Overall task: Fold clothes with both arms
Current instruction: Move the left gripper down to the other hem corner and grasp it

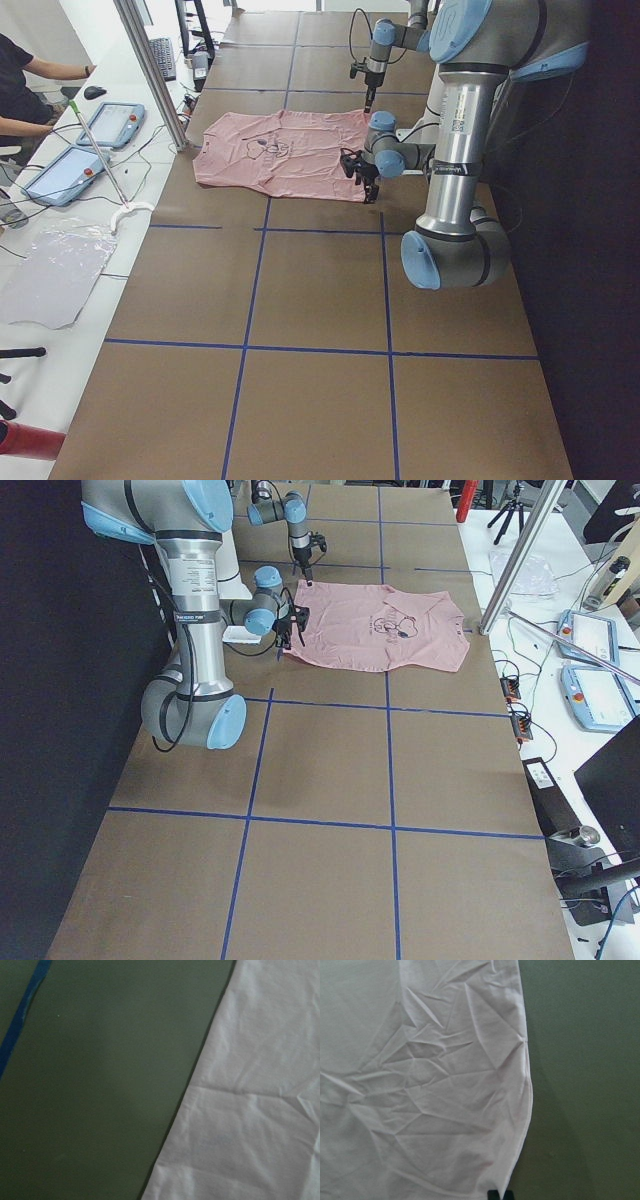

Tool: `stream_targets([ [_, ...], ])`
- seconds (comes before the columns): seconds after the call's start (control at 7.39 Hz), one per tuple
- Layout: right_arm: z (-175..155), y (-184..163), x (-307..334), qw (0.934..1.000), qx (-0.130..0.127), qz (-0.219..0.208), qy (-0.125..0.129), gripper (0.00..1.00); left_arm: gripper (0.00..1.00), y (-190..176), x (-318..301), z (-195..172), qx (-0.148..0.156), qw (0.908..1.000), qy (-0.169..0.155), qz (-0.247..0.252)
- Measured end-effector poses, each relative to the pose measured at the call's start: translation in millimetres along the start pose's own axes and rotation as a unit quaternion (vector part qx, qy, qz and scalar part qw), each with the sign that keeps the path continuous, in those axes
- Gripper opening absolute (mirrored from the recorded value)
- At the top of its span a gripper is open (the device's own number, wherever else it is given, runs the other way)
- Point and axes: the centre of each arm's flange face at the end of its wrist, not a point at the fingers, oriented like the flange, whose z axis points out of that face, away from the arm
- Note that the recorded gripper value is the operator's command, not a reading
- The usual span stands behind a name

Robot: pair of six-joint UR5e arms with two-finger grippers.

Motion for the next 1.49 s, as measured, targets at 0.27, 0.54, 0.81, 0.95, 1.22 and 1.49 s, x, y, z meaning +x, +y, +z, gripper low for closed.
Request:
stream_targets([
  [0.27,0.1,0.0,0.0,1.0,0.0,-0.001,0.0,0.0,0.98,5.5,-1.9,2.4,-0.003,1.0,-0.003,0.004],
  [0.54,-0.1,-0.4,-0.1,1.0,0.0,0.0,0.0,0.0,0.96,12.4,-3.3,4.7,-0.007,0.9999,-0.005,0.009],
  [0.81,-0.6,-0.5,-0.3,1.0,0.0,0.0,-0.001,0.0,0.86,17.2,-8.0,8.2,-0.009,0.9998,-0.011,0.012],
  [0.95,-0.6,-0.5,-0.3,1.0,0.0,0.0,-0.001,0.0,0.73,18.1,-9.1,8.7,-0.01,0.9998,-0.012,0.013],
  [1.22,-0.9,-0.4,-0.6,1.0,0.0,0.0,-0.001,0.0,0.38,18.7,-9.4,8.3,-0.01,0.9998,-0.011,0.013],
  [1.49,-0.8,-0.5,-0.2,1.0,0.0,0.001,-0.001,0.0,0.17,19.6,-9.0,7.9,-0.011,0.9998,-0.011,0.014],
])
